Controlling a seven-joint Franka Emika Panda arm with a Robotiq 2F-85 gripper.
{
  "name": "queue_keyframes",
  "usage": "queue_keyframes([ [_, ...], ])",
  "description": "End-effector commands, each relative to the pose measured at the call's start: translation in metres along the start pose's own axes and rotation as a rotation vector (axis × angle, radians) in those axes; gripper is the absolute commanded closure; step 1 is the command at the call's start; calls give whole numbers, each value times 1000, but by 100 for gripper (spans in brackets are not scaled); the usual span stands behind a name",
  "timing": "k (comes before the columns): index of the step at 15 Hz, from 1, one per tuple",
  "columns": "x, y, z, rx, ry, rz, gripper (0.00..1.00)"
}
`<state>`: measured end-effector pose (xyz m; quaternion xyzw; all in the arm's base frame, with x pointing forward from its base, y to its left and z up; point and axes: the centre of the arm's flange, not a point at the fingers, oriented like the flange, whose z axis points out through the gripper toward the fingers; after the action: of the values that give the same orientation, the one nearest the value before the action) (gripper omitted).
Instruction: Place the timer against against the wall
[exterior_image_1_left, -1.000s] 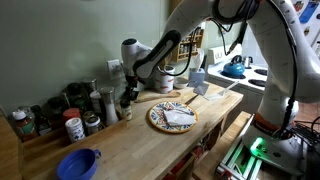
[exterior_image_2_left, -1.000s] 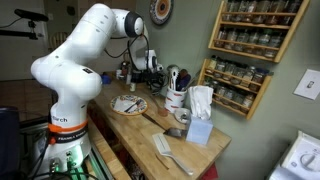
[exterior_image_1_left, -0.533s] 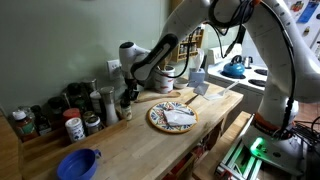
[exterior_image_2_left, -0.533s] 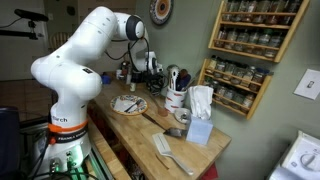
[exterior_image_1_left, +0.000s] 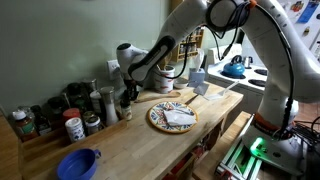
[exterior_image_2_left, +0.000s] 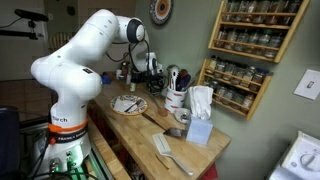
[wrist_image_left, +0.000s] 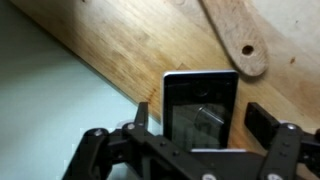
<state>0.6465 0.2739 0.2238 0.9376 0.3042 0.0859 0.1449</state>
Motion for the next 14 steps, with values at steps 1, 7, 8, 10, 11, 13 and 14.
queue_keyframes([
  [1, 9, -5, 5, -27, -36, 12, 32],
  [7, 8, -7, 0, -27, -60, 21, 60],
  [8, 8, -7, -1, -29, -62, 22, 60],
  [10, 5, -7, -4, -18, -61, 20, 60],
  [11, 2, -7, -8, 8, -45, 12, 60],
  [13, -11, -6, -16, 59, -3, -11, 60],
  [14, -17, -6, -18, 82, 22, -16, 60],
])
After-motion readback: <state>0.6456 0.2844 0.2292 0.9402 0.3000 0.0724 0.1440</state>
